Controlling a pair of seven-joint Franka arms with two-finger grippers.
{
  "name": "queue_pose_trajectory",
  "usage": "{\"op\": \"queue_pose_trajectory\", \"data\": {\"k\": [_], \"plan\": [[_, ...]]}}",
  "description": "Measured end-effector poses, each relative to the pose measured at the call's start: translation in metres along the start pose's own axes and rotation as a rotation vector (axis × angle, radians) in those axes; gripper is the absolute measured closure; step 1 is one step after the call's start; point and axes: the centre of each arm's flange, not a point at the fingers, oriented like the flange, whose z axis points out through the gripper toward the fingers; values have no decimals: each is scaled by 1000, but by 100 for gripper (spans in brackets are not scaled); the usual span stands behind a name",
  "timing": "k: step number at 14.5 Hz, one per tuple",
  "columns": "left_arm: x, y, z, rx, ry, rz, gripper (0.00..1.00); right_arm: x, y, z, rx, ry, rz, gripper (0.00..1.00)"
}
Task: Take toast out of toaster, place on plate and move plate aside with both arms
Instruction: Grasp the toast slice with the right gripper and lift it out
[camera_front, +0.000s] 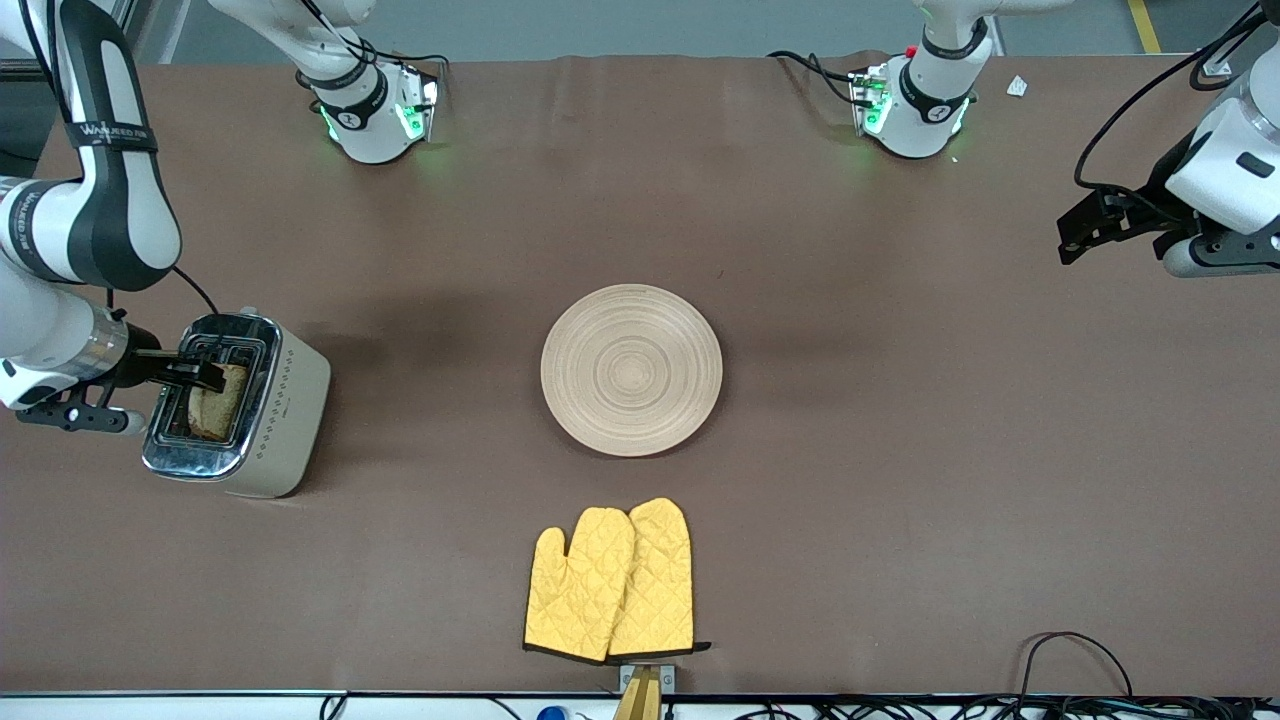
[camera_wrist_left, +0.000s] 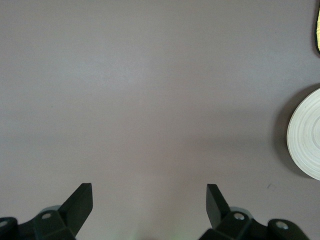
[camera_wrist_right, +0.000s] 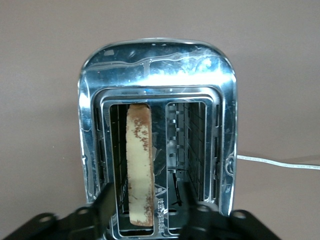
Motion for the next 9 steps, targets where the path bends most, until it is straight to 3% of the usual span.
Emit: {"op": "queue_pose_trajectory", "data": {"k": [4, 9], "plan": [[0, 0, 0, 0, 0, 0, 0, 1, -3, 6, 1, -10, -4, 88], [0, 0, 0, 0, 0, 0, 0, 2, -8, -22, 1, -45, -13, 92]]}}
